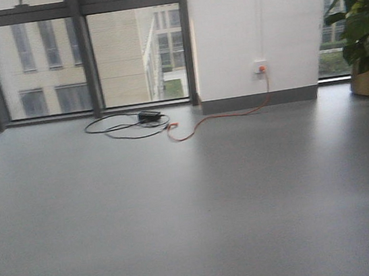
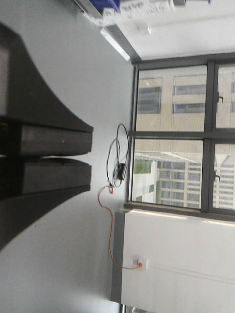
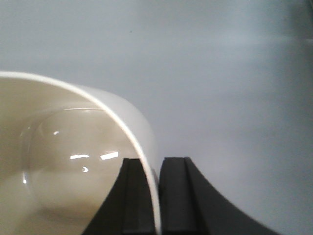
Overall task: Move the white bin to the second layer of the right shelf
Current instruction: 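Drive toward the window and turn toward the roller shelf, then drive up to the steel roller shelf with blue crates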
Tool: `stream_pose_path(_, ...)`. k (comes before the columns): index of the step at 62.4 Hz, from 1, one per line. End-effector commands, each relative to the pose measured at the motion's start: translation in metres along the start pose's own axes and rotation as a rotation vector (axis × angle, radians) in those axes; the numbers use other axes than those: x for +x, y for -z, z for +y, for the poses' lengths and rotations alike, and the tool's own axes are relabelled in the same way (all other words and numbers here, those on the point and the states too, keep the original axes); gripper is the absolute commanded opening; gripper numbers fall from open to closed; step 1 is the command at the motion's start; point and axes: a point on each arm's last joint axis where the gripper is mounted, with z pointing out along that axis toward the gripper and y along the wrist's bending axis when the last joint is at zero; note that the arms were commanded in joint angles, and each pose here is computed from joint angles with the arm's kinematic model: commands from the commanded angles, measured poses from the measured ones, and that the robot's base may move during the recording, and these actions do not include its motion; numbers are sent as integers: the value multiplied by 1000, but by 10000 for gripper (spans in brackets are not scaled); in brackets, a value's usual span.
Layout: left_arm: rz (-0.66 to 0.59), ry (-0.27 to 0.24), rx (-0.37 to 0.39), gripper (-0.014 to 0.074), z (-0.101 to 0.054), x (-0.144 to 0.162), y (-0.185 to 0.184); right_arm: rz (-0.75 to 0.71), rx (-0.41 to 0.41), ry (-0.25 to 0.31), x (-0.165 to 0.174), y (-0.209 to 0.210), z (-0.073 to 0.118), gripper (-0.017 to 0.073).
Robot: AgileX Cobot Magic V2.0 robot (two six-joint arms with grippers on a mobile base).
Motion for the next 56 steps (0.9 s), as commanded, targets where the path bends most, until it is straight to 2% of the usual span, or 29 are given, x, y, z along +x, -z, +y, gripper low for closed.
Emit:
stream_pose_path(1,-71,10,-4,85,1,1,1,-106,-5,1,-14,5,1,55)
stream_pose_path(56,-71,10,-4,85,1,1,1,-106,-5,1,-14,5,1,55)
